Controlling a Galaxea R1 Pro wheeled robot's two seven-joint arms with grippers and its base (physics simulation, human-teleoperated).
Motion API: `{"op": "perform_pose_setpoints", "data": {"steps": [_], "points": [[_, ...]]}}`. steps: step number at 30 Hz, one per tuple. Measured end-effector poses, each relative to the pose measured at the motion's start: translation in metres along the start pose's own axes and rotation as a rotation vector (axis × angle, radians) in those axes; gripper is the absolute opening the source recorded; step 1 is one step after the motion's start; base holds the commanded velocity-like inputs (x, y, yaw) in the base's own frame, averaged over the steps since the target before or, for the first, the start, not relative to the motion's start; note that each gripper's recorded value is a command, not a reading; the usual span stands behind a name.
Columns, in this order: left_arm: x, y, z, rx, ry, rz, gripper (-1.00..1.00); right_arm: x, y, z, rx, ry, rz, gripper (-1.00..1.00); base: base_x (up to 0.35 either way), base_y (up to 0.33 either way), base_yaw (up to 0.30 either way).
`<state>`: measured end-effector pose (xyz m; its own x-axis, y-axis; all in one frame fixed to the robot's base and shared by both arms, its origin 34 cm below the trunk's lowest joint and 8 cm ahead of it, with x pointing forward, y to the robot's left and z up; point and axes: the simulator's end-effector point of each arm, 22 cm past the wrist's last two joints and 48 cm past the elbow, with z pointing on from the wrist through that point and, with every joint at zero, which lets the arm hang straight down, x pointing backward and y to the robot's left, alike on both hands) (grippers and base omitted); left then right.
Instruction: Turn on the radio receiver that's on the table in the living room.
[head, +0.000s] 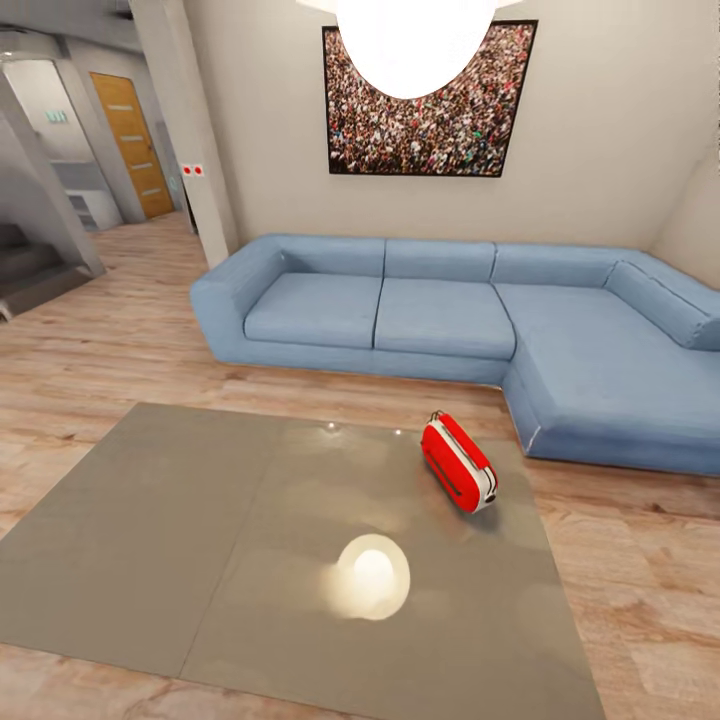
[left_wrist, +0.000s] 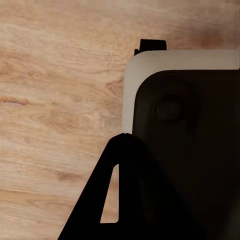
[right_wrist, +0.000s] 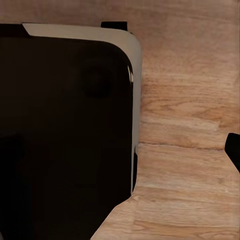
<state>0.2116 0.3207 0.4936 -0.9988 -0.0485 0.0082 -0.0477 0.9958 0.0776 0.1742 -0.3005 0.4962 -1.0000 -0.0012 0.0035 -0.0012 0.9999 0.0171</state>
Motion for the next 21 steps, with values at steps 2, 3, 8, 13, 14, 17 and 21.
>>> {"op": "perform_pose_setpoints", "data": {"steps": [2,3,8,13,14,17,21], "points": [[-0.001,0.0,0.0,0.0,-0.003,0.0,-1.0,-0.001,0.0,0.0,0.0,-0.003,0.0,1.0,0.0,0.0,0.0],[-0.002,0.0,0.0,0.0,-0.005,0.0,-1.0,-0.002,0.0,0.0,0.0,-0.005,0.0,1.0,0.0,0.0,0.0],[-0.005,0.0,-0.001,0.001,-0.013,-0.001,-1.0,-0.005,0.0,-0.001,0.0,-0.013,0.0,1.0,0.0,0.0,0.0],[-0.008,0.0,-0.002,0.001,-0.021,-0.002,-1.0,-0.008,0.0,-0.001,0.0,-0.022,0.0,1.0,0.0,0.0,0.0],[-0.009,0.0,-0.002,0.001,-0.023,-0.002,-1.0,-0.009,0.0,-0.001,0.0,-0.023,-0.001,1.0,0.0,0.0,0.0],[-0.011,0.0,-0.002,0.001,-0.027,-0.002,-1.0,-0.011,0.0,-0.001,0.0,-0.027,-0.001,1.0,0.0,0.0,0.0],[-0.013,0.0,-0.003,0.002,-0.034,-0.003,-1.0,-0.013,0.0,-0.001,0.0,-0.034,-0.001,1.0,0.0,0.0,0.0]]}}
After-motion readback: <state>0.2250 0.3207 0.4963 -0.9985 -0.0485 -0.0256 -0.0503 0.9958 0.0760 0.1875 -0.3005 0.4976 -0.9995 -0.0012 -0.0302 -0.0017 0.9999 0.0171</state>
